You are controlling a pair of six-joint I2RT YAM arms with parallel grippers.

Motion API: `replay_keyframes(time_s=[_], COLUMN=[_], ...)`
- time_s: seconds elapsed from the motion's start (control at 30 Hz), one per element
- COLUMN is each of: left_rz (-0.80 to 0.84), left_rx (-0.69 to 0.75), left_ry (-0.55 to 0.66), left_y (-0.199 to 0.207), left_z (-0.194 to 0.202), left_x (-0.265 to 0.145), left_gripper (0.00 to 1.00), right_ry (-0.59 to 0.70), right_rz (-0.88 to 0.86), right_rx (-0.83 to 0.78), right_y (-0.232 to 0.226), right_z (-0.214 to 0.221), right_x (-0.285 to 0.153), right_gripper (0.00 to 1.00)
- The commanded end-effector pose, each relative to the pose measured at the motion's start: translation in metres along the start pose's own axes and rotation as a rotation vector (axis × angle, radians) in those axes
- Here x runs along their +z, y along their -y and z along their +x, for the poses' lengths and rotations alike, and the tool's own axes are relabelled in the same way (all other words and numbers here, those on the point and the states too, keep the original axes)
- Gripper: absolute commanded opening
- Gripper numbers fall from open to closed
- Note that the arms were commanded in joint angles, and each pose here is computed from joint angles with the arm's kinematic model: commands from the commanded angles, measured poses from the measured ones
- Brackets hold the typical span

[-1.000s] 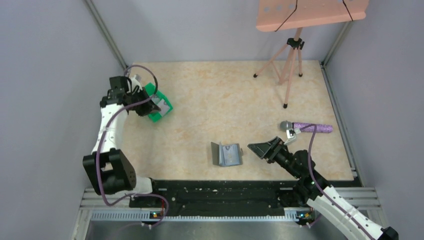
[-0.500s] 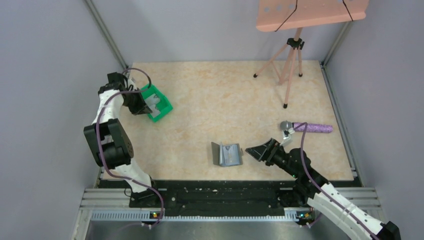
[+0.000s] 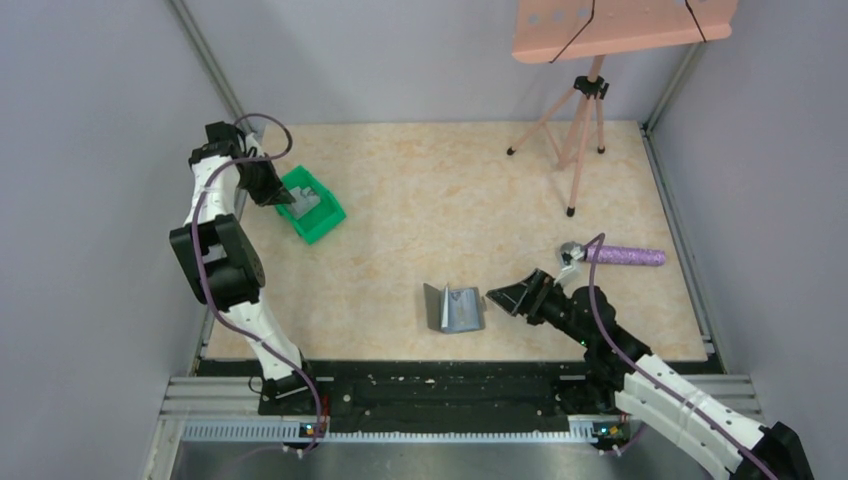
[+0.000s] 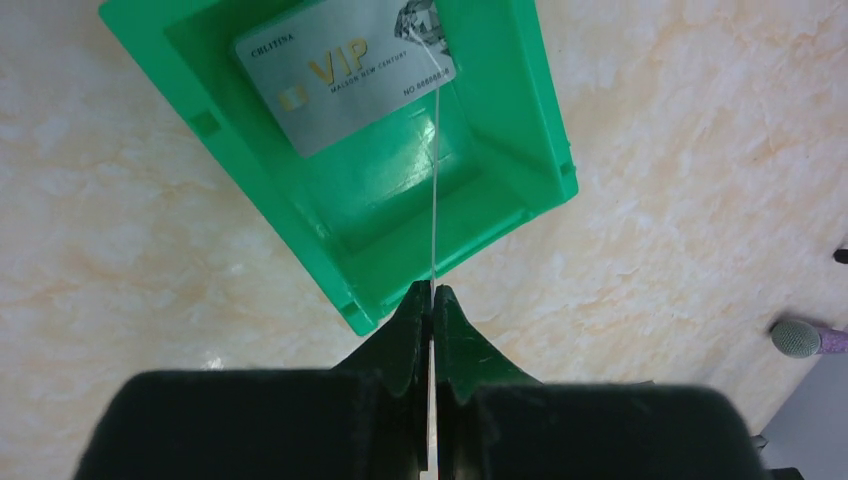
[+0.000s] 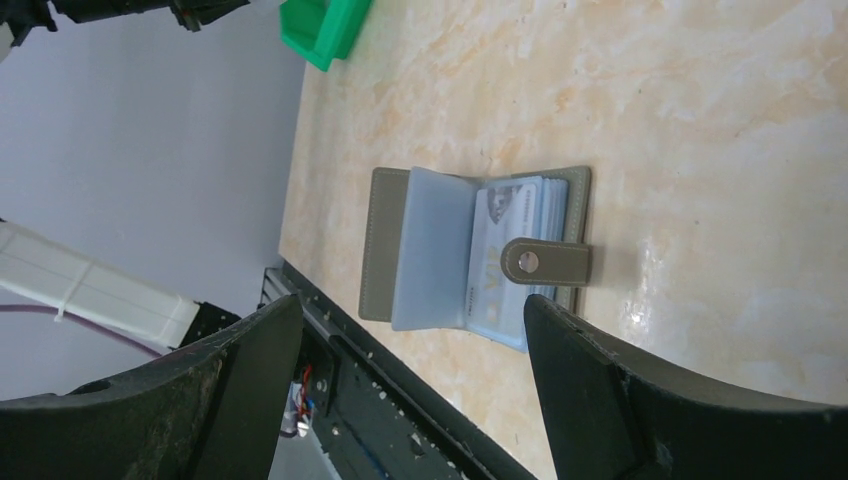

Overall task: Take the credit cards out of the card holder
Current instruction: Place the credit card in the storage box.

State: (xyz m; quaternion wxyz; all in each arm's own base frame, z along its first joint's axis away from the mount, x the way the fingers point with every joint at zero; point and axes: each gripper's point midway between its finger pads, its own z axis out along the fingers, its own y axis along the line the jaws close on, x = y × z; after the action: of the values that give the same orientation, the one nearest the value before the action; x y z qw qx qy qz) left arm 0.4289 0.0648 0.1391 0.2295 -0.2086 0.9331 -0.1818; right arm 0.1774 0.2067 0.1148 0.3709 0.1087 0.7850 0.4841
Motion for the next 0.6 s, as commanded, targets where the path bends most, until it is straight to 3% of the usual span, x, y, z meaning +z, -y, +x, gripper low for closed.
replay_keyframes(time_s=[0.0, 0.57], left_rz=[0.052, 0.042], left_rx=[0.008, -0.015], left_ry=[-0.005, -0.031], left_y=[0.007, -0.004], left_z=[-0.014, -0.034], left_x=[0.002, 0.028], left_gripper=[0.0, 0.0], right_ry=[0.086, 0.102], right_rz=[-0.082, -0.063], right_rx=[-0.045, -0.038], right_y=[-0.034, -0.031], right_z=[-0.029, -0.032], right_x=[0.001, 0.007], right_gripper=[0.82, 0.81])
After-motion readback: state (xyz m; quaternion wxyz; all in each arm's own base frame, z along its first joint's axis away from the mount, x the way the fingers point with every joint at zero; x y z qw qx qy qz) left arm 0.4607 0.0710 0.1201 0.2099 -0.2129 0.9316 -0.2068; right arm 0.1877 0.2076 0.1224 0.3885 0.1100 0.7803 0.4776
